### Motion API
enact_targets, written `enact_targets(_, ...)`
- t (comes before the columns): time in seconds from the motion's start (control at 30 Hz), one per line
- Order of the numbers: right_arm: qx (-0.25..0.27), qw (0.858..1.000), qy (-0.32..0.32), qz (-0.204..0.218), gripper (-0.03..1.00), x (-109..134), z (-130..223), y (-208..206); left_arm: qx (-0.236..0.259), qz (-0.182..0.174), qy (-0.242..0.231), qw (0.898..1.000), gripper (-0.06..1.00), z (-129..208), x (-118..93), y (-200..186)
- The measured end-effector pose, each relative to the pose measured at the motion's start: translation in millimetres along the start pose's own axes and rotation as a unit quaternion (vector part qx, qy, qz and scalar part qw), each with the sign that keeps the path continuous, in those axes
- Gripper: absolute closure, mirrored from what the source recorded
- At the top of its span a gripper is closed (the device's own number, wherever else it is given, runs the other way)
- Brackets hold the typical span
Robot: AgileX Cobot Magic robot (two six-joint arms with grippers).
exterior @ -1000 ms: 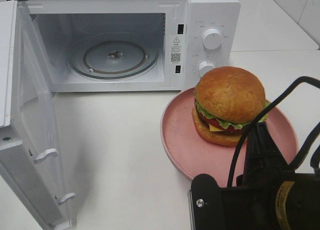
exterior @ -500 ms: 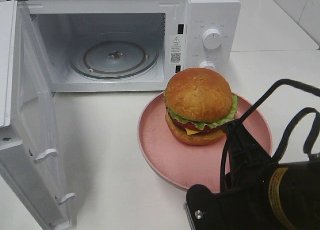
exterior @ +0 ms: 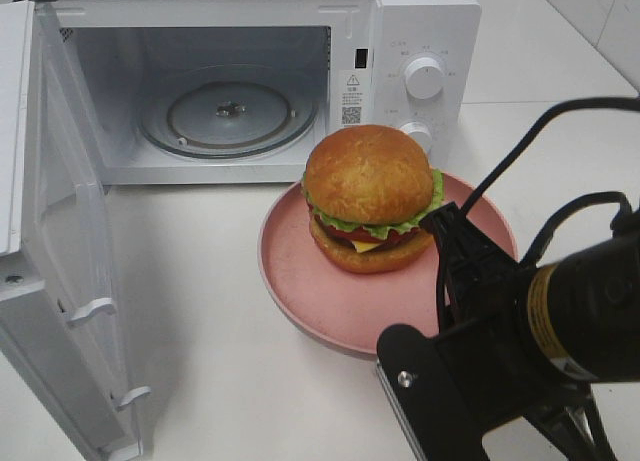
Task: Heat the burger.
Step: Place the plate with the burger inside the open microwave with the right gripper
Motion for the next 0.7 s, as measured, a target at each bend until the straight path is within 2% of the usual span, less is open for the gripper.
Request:
enact_targets(0.23, -0.029, 0.999, -0.015, -0.005, 0.94, -17.7, 5.4, -6.4, 0.000, 0.000, 0.000, 1.000, -0.05, 0.0, 0.0, 0.0)
enact_targets(0.5, -0.063, 0.996, -0.045, -0.038, 0.94, -10.4, 14.2, -2.0, 0.000, 0.000, 0.000, 1.000, -0.05, 0.0, 0.0, 0.0)
enact_targets(0.7, -0.084, 0.995, -0.040, -0.044, 0.94, -9.1, 18.1, 0.1, 0.000, 0.000, 0.000, 1.000, -0.05, 0.0, 0.0, 0.0)
Point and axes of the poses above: a point on each arm's last joint axis where the gripper is mounted, y pointing out along that axis toward the gripper, x along the wrist's bending axis when the last joint is at zero, z = x × y, the point moved 6 cm from there along y, pointing out along that axis toward the gripper, and after that the axes turned 13 degrees about -y, right-handed, at the moved point
